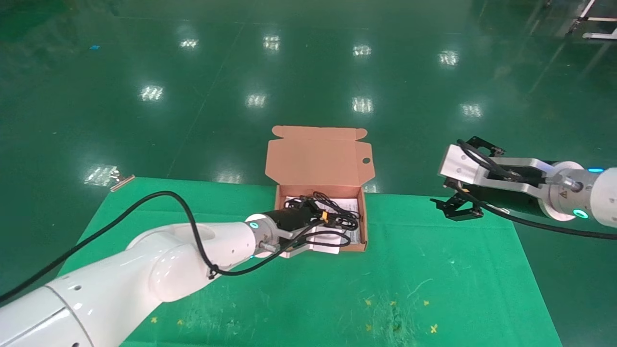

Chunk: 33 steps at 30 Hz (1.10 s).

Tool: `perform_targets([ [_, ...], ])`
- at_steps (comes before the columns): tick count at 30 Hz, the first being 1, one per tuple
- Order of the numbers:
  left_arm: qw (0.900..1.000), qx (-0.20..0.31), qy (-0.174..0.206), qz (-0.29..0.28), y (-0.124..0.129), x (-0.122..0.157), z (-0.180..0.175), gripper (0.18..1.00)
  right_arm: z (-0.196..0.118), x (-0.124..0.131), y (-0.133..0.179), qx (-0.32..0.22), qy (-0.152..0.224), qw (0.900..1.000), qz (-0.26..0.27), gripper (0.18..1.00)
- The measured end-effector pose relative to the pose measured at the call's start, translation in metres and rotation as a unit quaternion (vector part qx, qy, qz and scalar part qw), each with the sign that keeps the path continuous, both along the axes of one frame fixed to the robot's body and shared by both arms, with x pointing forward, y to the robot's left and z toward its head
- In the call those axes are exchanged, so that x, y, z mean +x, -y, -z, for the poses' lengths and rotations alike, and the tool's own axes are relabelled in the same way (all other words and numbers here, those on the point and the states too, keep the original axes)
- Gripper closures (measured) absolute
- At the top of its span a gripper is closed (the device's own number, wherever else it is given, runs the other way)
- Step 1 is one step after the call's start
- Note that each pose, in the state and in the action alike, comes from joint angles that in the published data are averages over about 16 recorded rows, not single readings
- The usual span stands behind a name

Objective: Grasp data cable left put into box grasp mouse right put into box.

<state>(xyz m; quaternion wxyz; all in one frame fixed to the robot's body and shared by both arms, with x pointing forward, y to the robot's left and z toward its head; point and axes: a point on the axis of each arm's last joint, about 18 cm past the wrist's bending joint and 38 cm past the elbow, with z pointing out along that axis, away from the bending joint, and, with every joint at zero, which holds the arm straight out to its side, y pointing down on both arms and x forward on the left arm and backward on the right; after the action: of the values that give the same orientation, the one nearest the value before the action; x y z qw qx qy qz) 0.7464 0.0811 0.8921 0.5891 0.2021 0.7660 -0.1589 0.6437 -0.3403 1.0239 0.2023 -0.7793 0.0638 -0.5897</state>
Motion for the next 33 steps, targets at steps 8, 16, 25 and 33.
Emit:
perform_targets([
  [8, 1.0, -0.002, 0.0, 0.001, -0.005, -0.001, -0.005, 0.914, -0.002, 0.001, 0.001, -0.002, -0.001, 1.0, 0.003, 0.178],
  [16, 0.9993, -0.037, -0.003, -0.008, -0.023, -0.004, -0.036, 0.818, -0.017, 0.001, -0.001, -0.013, 0.02, 1.0, -0.001, 0.178],
  [25, 0.9954, -0.092, -0.017, -0.02, -0.045, -0.009, -0.075, 0.636, -0.045, -0.004, -0.006, -0.055, 0.058, 0.997, -0.01, 0.178],
  [33, 0.9865, -0.145, -0.073, -0.023, -0.066, -0.018, -0.071, 0.463, -0.041, -0.009, -0.01, -0.057, 0.04, 0.997, -0.029, 0.178],
])
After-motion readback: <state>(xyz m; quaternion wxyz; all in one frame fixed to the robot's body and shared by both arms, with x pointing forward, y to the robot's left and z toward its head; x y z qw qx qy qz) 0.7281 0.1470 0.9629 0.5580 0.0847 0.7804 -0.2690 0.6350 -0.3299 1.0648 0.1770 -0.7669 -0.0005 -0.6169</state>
